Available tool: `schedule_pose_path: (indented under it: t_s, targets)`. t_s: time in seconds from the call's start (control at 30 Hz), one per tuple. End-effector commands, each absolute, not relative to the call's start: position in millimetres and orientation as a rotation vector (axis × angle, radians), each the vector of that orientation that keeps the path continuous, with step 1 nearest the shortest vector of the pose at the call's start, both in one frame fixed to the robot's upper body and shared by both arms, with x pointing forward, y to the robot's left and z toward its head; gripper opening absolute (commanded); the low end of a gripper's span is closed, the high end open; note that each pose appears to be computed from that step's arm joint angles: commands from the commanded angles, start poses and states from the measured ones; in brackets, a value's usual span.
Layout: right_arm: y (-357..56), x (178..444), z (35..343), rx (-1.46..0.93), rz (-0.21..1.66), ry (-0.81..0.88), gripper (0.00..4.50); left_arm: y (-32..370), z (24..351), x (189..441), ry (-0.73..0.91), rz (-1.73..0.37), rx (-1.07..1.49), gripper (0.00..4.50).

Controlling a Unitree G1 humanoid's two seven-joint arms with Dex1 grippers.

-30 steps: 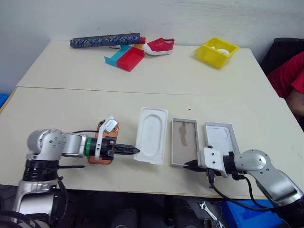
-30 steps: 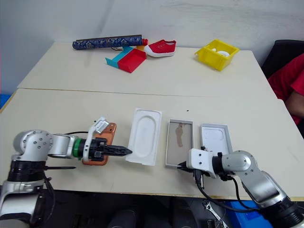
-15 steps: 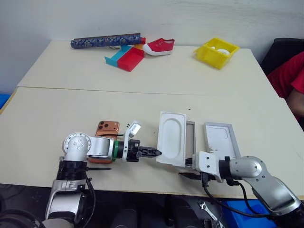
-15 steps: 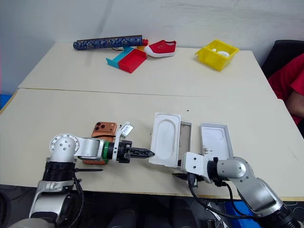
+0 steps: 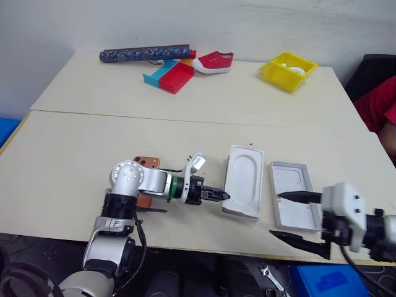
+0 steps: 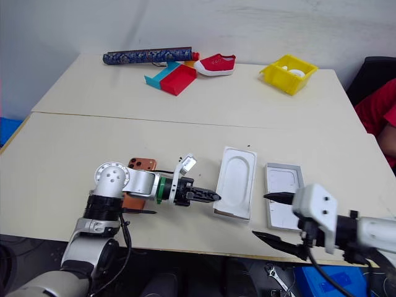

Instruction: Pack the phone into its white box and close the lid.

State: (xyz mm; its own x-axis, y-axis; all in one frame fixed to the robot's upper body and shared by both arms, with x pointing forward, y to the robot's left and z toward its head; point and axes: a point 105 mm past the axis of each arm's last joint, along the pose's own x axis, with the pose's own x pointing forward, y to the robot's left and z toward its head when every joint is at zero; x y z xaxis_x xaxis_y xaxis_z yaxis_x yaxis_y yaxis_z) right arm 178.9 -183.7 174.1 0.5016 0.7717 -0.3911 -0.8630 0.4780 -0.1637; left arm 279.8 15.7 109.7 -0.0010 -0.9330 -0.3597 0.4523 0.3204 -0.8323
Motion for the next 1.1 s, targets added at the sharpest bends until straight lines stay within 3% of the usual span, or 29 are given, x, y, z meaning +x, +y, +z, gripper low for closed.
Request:
schedule_pose_path:
  t_s: [0.03, 0.47, 0.6, 0.9, 1.03, 1.1]
  targets:
    - [-180, 174, 181, -0.366, 0.995, 0.248, 4.45, 11, 115, 281, 1.068, -1.220, -0.545, 0.00]
    - [-177, 177, 176, -0.352, 0.955, 0.242, 4.45, 9, 106, 290, 1.092, -1.155, -0.526, 0.00]
    - [-177, 180, 175, -0.355, 0.956, 0.239, 4.50, 9, 108, 289, 1.080, -1.173, -0.527, 0.91]
    - [-176, 191, 172, -0.372, 0.972, 0.233, 4.50, 26, 139, 279, 0.962, -1.295, -0.455, 3.73]
    - [-173, 207, 173, -0.410, 0.968, 0.224, 4.50, 41, 167, 272, 0.777, -1.396, -0.343, 4.45]
    - [-172, 213, 174, -0.416, 0.975, 0.222, 4.50, 44, 178, 277, 0.701, -1.417, -0.352, 4.45]
